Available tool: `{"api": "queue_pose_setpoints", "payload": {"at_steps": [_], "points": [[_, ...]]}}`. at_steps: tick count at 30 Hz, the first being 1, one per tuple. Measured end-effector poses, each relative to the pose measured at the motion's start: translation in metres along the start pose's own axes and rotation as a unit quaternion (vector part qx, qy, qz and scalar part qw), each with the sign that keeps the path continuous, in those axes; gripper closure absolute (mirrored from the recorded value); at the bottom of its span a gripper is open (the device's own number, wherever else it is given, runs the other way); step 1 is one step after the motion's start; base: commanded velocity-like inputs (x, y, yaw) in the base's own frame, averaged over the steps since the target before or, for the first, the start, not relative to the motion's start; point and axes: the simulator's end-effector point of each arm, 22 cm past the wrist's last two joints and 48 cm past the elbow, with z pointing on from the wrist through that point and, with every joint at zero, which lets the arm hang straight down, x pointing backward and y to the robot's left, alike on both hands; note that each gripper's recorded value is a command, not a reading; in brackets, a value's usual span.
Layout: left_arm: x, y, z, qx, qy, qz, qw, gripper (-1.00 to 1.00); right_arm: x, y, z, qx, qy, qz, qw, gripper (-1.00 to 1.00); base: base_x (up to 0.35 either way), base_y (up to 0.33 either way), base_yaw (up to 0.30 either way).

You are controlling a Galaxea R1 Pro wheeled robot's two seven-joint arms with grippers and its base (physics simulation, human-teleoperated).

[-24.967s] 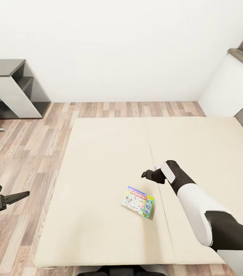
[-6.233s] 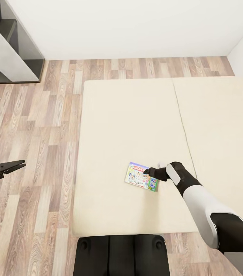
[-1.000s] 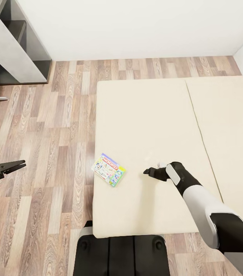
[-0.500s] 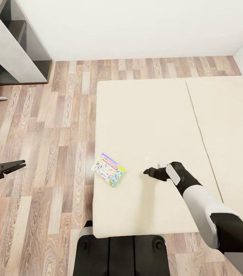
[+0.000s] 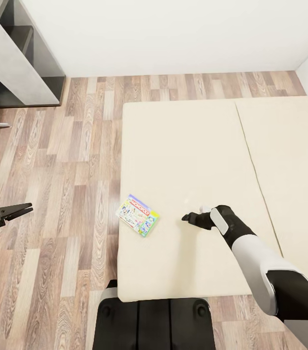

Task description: Put all the toys in the child's room - the three board games (two on the bed and one on the table), the two jigsaw puzzles on the table, and the tennis ball on the table - inside the toy box on the table in the child's room.

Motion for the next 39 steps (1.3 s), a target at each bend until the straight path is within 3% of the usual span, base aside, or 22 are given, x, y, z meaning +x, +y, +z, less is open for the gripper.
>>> {"api": "queue_pose_setpoints", "payload": {"at_steps": [39], "points": [[-0.0004,-0.0001,-0.0004,0.0,-0.001,0.0,1.0,-1.0,-0.0006,0.0004,-0.0003,-0.001,-0.001,0.001,1.0,-1.0,0.0,0.0,0.0]]}}
